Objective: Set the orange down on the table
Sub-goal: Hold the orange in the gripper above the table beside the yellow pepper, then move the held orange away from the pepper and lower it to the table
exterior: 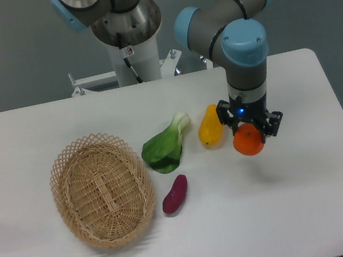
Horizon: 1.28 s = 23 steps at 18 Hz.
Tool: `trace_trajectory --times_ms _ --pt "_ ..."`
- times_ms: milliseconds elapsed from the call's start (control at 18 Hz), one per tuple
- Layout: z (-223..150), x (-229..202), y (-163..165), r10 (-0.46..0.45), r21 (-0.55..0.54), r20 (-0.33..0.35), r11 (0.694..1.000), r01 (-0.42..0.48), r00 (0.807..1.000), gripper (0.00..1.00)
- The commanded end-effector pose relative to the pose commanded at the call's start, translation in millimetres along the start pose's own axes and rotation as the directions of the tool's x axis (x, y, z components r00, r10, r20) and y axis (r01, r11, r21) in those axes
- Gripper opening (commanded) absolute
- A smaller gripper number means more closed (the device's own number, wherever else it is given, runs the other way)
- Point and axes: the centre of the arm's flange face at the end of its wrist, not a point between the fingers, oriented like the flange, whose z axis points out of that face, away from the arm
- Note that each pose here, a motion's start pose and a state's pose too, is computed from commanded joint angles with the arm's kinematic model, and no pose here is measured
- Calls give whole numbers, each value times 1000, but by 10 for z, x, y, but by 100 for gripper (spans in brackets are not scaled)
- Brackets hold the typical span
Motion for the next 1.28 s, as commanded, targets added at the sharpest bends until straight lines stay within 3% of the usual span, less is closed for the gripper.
trace_trajectory --times_ms 333,667,889,1278 --pt "-14 -17 -10 -2 4 2 1000 2 1000 38" --pt "167 61 75 -17 -3 -39 1000 16 999 38" --pt "455 175 -82 -23 -26 -75 999 21 997 39" --pt "793 326 -441 -44 -23 -75 999 42 996 41"
